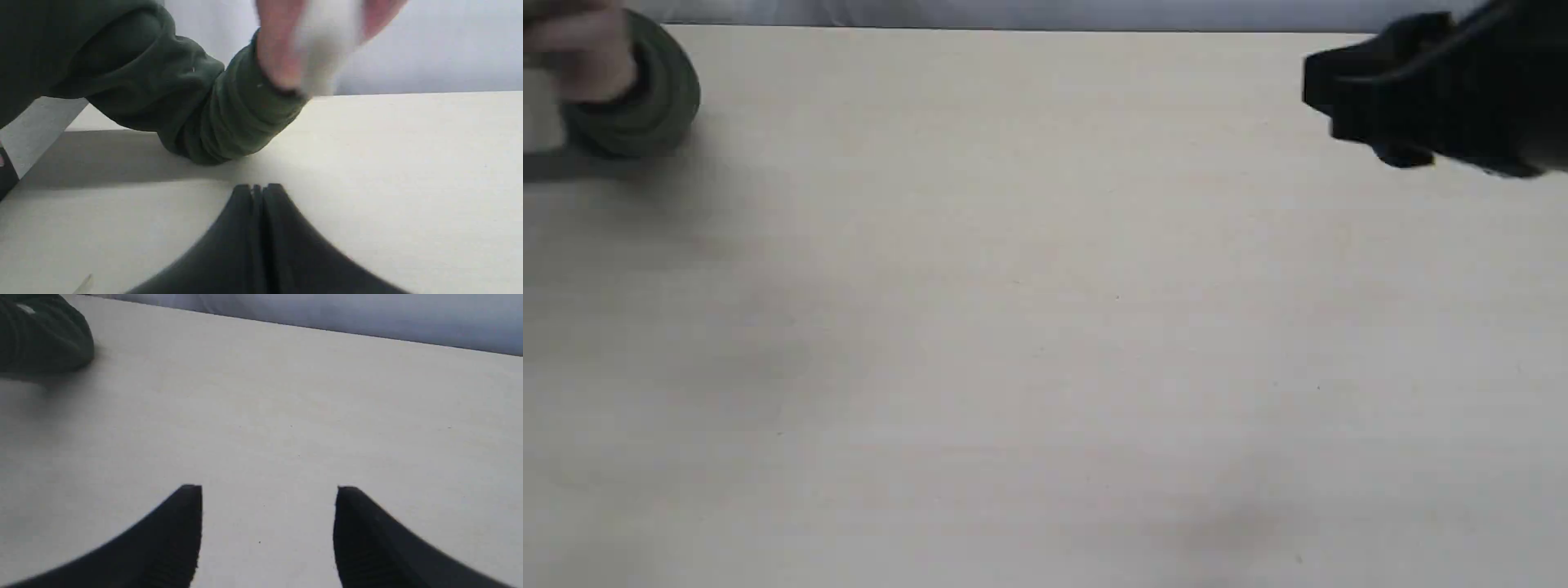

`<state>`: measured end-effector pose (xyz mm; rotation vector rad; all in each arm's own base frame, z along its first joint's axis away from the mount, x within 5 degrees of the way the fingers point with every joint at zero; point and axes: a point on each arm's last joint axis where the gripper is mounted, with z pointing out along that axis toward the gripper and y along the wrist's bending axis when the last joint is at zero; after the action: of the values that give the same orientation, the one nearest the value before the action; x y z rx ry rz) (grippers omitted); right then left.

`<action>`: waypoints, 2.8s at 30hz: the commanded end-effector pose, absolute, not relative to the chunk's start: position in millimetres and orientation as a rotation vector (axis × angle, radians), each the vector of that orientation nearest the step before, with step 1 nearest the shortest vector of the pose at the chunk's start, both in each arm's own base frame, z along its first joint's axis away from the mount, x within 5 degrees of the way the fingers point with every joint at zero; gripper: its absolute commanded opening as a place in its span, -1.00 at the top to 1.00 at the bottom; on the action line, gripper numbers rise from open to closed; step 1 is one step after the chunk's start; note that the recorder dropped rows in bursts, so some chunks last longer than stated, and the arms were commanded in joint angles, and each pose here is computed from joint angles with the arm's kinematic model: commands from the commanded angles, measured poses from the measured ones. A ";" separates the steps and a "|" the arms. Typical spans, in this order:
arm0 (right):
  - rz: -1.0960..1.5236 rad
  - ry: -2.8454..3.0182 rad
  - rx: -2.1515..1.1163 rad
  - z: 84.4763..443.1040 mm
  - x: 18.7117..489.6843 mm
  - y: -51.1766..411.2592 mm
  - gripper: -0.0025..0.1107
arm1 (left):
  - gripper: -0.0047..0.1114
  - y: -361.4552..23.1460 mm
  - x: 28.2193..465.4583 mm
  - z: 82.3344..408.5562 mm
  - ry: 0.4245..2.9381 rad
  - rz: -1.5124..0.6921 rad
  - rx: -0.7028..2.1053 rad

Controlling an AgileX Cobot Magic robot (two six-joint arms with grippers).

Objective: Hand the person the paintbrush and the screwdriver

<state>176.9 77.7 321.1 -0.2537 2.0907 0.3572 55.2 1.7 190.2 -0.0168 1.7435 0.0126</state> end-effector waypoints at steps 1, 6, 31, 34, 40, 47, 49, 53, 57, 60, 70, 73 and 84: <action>0.423 2.027 -0.210 317.4 143.4 64.7 0.04 | 0.92 1.2 55.3 190.6 1.732 0.005 -0.013; 0.530 1.941 -0.154 305.1 101.2 50.0 0.04 | 0.92 1.1 55.2 190.4 1.735 0.001 -0.015; 0.714 1.664 -0.002 229.9 50.7 27.7 0.88 | 0.92 1.1 55.3 190.6 1.733 0.001 -0.015; 0.699 1.669 0.016 212.8 54.2 27.3 0.88 | 0.92 1.2 55.3 190.6 1.733 0.003 -0.014; 0.581 1.656 -0.091 202.3 55.9 26.8 0.88 | 0.92 1.2 55.3 190.7 1.731 0.003 -0.014; 0.509 1.645 -0.170 202.0 55.8 26.8 0.88 | 0.92 1.2 55.3 190.7 1.731 0.003 -0.014; 0.505 1.645 -0.174 202.0 55.8 26.8 0.88 | 0.92 1.2 55.3 190.7 1.731 0.003 -0.014; 0.508 1.645 -0.172 202.0 55.8 26.8 0.88 | 0.92 1.2 55.3 190.7 1.731 0.003 -0.014; 0.511 1.646 -0.169 202.1 55.8 26.9 0.88 | 0.92 1.2 55.3 190.7 1.731 0.003 -0.014; 0.511 1.646 -0.169 202.1 55.8 26.9 0.88 | 0.92 1.2 55.3 190.7 1.731 0.003 -0.014; 0.429 1.648 -0.268 200.0 55.4 27.4 0.88 | 0.92 1.1 55.3 190.5 1.733 0.001 -0.015; 0.397 1.641 -0.303 199.8 55.4 27.5 0.88 | 0.92 1.1 55.3 190.5 1.733 0.001 -0.015; 0.389 1.641 -0.313 199.7 55.3 27.5 0.88 | 0.92 1.1 55.3 190.5 1.733 0.001 -0.015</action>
<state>55.7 27.7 200.7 -0.3027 1.6410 0.4003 55.2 1.7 190.2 -0.0168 1.7435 0.0126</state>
